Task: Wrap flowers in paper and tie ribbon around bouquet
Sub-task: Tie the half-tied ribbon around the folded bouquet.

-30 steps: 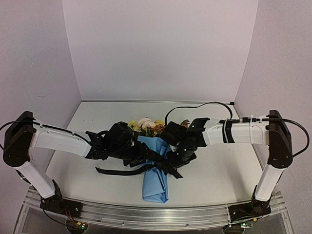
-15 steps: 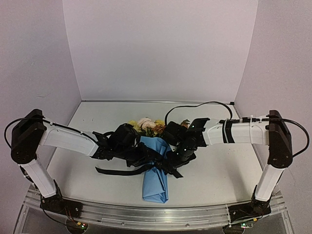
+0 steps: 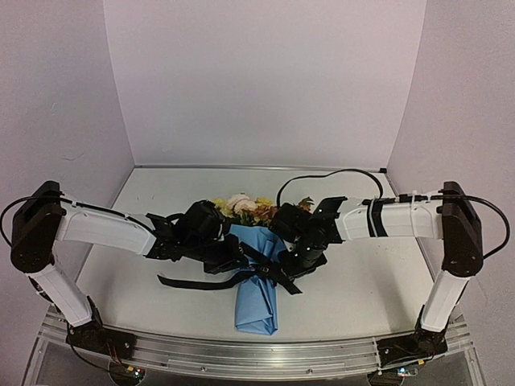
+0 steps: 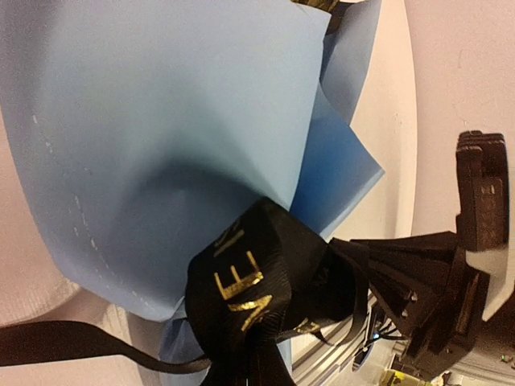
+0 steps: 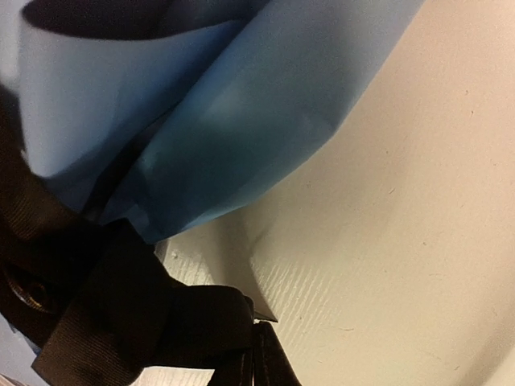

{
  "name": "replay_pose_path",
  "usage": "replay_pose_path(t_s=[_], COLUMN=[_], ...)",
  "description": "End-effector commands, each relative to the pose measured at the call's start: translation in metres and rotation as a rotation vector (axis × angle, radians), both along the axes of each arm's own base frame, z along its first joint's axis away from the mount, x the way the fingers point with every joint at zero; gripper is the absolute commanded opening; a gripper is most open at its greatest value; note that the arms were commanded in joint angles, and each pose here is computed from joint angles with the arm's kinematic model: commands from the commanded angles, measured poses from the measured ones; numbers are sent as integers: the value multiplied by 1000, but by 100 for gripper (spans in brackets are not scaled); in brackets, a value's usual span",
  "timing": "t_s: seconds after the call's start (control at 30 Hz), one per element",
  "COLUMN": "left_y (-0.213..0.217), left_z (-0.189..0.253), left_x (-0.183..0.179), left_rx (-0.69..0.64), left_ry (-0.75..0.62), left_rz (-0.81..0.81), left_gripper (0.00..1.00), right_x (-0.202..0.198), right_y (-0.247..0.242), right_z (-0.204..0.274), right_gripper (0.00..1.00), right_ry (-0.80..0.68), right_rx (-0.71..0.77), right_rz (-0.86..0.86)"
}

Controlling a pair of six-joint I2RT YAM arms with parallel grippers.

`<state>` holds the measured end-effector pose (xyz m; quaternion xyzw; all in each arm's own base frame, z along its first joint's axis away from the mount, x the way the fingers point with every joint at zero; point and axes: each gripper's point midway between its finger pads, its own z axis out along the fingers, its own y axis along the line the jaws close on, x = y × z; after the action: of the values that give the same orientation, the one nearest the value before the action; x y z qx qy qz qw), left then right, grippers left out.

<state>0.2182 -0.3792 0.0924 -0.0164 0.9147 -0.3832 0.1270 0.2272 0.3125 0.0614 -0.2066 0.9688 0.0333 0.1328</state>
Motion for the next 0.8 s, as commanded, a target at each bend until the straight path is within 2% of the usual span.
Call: replay_pose_path(t_s=[0.0, 0.2, 0.57, 0.77], left_y=[25, 47, 72, 78], left_z=[6, -11, -18, -16], left_x=[-8, -10, 7, 14], left_rx=[40, 98, 135, 145], left_ry=[-3, 24, 20, 6], left_rz=[-53, -80, -40, -44], left_gripper=[0, 0, 0, 0], right_x=[12, 11, -2, -11], right_y=[-14, -29, -53, -62], right_z=[7, -4, -18, -17], right_gripper=[0, 0, 0, 0], right_ry=[-13, -5, 0, -7], right_rx=[42, 30, -7, -76], right_rz=[-107, -152, -181, -121])
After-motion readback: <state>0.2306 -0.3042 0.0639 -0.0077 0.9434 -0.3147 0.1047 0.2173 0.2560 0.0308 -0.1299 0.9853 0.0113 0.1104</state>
